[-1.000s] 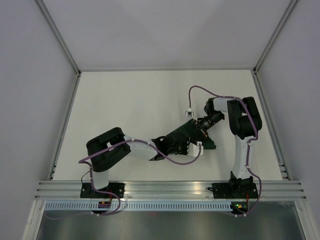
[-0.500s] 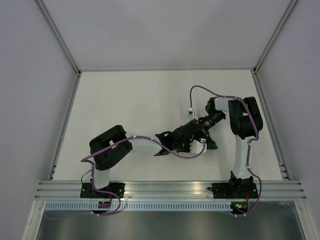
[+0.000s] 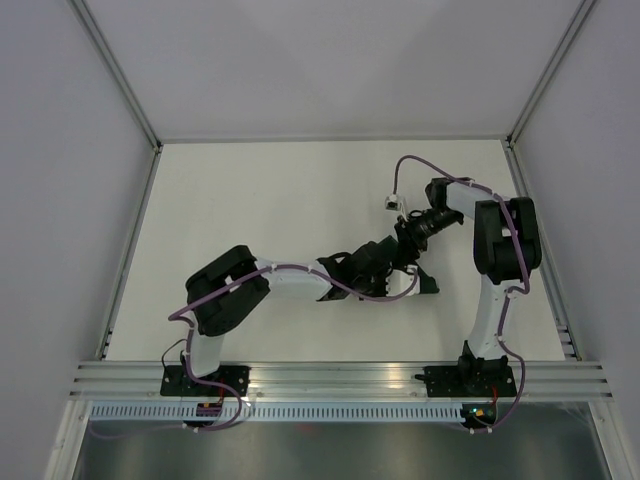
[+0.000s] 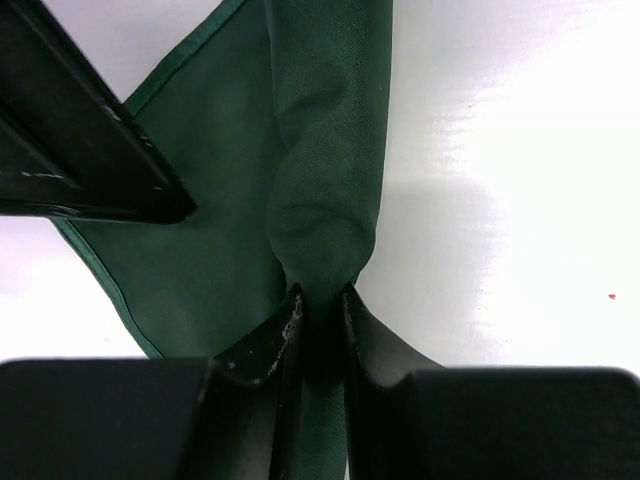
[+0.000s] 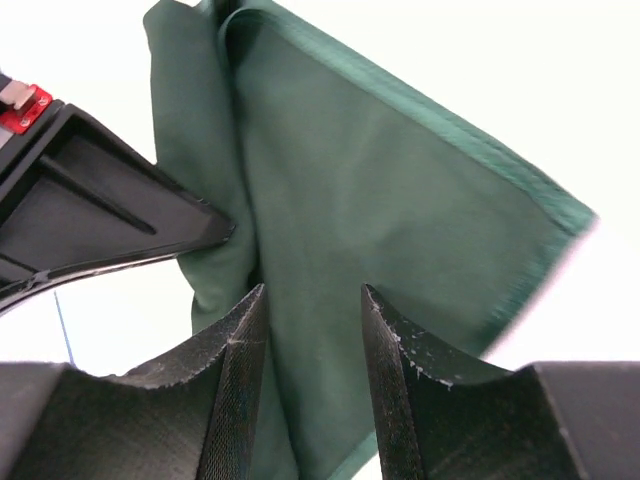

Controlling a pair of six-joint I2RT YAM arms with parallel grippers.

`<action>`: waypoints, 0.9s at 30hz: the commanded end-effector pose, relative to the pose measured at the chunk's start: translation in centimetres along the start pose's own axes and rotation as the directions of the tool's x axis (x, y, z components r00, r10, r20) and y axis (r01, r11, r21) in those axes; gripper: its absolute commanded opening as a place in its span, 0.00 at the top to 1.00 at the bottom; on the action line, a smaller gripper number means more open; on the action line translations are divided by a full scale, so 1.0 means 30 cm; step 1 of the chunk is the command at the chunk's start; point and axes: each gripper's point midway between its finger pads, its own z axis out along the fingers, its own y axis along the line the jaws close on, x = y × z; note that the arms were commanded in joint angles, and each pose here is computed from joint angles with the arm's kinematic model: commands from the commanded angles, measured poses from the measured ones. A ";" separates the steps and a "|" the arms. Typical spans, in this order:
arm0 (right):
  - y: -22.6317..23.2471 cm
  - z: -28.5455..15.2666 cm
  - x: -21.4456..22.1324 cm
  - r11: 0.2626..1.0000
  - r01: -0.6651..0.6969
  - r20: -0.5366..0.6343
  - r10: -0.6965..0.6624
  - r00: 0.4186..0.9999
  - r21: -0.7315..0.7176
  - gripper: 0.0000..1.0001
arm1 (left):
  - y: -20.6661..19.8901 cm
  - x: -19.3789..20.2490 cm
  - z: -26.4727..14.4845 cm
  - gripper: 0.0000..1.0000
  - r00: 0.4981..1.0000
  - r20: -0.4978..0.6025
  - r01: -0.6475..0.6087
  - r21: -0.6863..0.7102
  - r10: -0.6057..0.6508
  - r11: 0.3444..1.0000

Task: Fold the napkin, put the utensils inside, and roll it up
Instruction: Roll the napkin at the center of the board.

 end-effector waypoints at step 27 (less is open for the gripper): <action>0.172 -0.554 -0.037 0.787 0.033 0.394 -0.344 0.852 0.616 0.47 | -0.146 0.051 0.067 0.93 0.933 -0.245 0.338 0.341 -0.264 0.877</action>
